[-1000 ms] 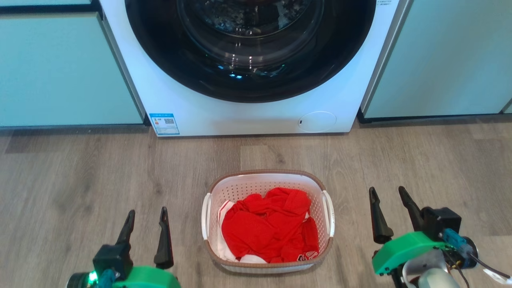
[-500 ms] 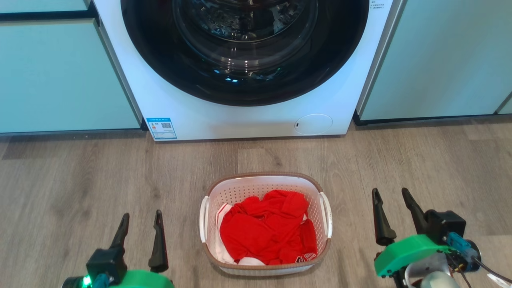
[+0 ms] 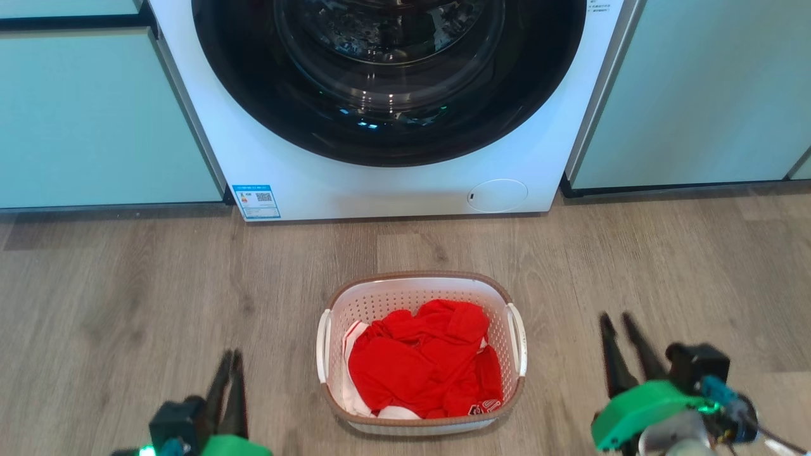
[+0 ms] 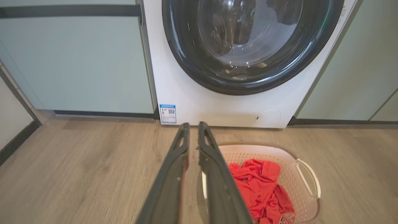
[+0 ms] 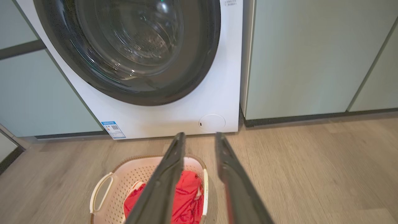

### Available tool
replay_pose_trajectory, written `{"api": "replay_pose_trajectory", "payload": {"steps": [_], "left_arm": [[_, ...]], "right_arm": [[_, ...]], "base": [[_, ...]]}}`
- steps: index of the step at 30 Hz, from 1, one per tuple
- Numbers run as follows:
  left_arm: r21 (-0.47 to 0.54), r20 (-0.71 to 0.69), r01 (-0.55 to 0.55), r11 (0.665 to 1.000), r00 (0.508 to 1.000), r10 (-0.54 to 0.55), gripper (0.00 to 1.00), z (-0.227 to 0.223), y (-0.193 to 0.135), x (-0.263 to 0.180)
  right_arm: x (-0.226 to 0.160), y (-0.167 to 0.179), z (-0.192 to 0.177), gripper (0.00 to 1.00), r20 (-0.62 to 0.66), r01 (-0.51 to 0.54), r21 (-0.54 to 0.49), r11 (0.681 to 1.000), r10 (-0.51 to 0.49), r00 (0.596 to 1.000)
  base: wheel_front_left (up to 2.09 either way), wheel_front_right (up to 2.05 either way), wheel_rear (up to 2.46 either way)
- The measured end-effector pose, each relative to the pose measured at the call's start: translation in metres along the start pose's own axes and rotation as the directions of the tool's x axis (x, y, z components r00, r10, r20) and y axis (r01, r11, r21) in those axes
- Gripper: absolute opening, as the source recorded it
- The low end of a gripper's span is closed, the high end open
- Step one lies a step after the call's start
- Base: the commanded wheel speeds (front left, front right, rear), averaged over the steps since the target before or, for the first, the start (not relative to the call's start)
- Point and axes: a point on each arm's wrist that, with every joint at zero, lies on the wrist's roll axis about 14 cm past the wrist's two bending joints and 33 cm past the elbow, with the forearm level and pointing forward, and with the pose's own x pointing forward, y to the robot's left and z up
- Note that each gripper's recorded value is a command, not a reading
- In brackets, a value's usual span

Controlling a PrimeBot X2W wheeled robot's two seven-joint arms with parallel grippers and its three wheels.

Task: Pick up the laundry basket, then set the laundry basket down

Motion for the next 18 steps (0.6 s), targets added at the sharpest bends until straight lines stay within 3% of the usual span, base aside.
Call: {"api": "replay_pose_trajectory", "payload": {"steps": [6, 18], "left_arm": [[-0.017, -0.096, -0.020, 1.000, 0.995, 0.018, 0.00, -0.029, 0.005, -0.012], [-0.159, -0.132, -0.054, 0.986, 0.991, 0.033, 0.00, -0.034, 0.007, -0.010]], "right_arm": [[-0.018, -0.008, -0.035, 0.00, -0.109, 0.039, 0.032, 0.999, -0.036, 0.993], [-0.016, -0.014, -0.032, 0.00, -0.109, 0.087, 0.158, 0.984, -0.070, 0.992]], "base": [[0.00, 0.00, 0.00], [0.00, 0.00, 0.00]]}}
